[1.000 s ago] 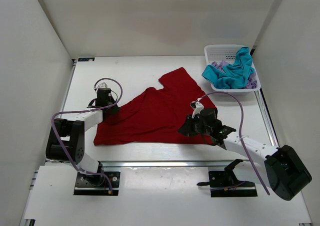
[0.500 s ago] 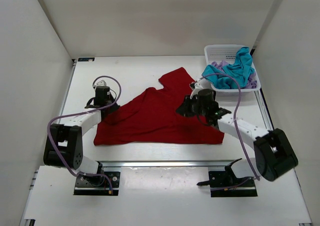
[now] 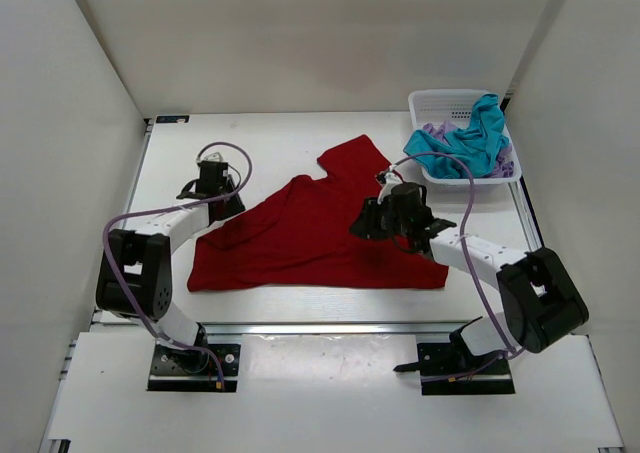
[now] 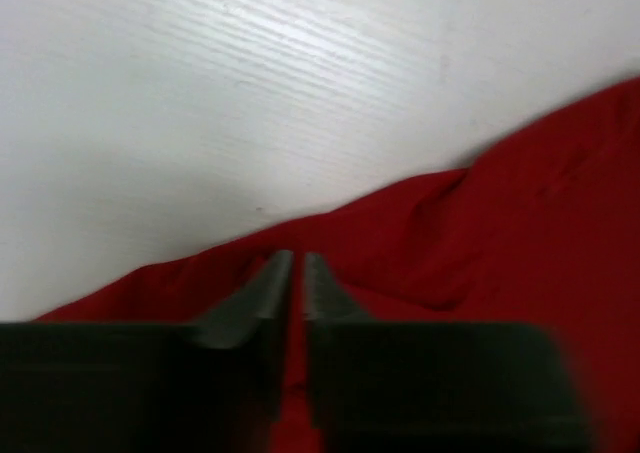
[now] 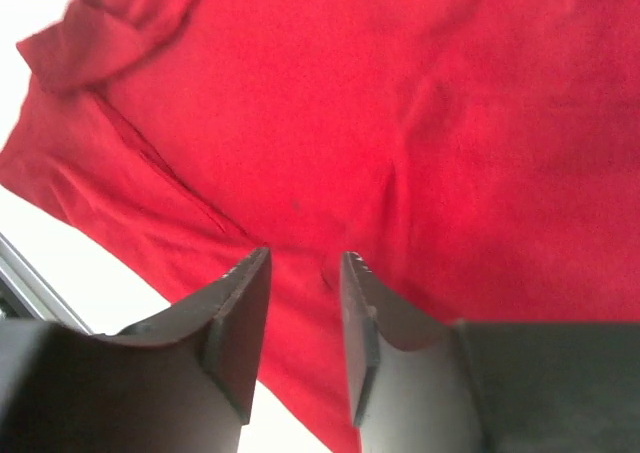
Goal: Fold and stack the t-shirts
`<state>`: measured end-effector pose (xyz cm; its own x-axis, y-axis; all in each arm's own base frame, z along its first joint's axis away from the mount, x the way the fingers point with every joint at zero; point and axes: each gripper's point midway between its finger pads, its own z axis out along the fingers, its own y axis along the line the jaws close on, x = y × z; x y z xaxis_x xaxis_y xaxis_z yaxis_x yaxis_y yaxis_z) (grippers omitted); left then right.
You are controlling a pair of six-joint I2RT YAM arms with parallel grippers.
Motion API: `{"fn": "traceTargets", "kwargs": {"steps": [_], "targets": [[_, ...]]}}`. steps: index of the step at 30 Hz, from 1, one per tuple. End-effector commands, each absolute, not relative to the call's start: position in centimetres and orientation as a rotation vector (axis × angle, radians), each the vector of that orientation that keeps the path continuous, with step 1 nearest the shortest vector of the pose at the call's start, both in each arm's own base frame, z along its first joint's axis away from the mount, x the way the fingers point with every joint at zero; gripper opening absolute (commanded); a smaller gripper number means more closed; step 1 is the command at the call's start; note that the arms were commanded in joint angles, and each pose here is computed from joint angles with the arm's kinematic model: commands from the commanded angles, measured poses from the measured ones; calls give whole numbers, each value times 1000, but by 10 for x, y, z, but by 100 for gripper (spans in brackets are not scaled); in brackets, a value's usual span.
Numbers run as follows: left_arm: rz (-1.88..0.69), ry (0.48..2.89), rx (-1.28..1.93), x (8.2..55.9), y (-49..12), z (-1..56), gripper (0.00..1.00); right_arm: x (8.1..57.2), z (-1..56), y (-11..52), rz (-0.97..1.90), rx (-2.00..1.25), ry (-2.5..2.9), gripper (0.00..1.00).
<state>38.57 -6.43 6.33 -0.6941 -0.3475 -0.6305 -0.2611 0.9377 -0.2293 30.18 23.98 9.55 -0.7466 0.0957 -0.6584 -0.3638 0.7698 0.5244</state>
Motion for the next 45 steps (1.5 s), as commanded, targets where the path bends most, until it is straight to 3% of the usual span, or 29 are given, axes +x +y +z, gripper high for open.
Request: {"fn": "traceTargets", "kwargs": {"steps": [1, 2, 11, 13, 15, 18, 20, 31, 45], "targets": [[-142, 2378, -451, 377, -55, 67, 9, 301, 109, 237, 867, -204, 2194, 34], [-118, 2379, -461, 375, -49, 67, 0, 297, 107, 237, 874, -216, 2197, 34], [10, 2416, -425, 365, -32, 67, 0, 280, 105, 236, 907, -237, 2176, 33], [24, 2480, -387, 362, -33, 56, 5, 275, 100, 237, 912, -242, 2189, 33], [37, 2524, -340, 360, -37, 51, 22, 271, 100, 240, 928, -256, 2181, 33], [19, 2537, -344, 360, -41, 46, 35, 270, 97, 240, 944, -246, 2188, 33], [-7, 2529, -356, 363, -43, 46, 37, 267, 96, 242, 947, -260, 2188, 33], [-153, 2462, -344, 375, -66, 58, 39, 257, 89, 253, 970, -298, 2206, 32], [-107, 2522, -383, 374, -59, 37, 35, 262, 98, 250, 981, -286, 2181, 33]]}}
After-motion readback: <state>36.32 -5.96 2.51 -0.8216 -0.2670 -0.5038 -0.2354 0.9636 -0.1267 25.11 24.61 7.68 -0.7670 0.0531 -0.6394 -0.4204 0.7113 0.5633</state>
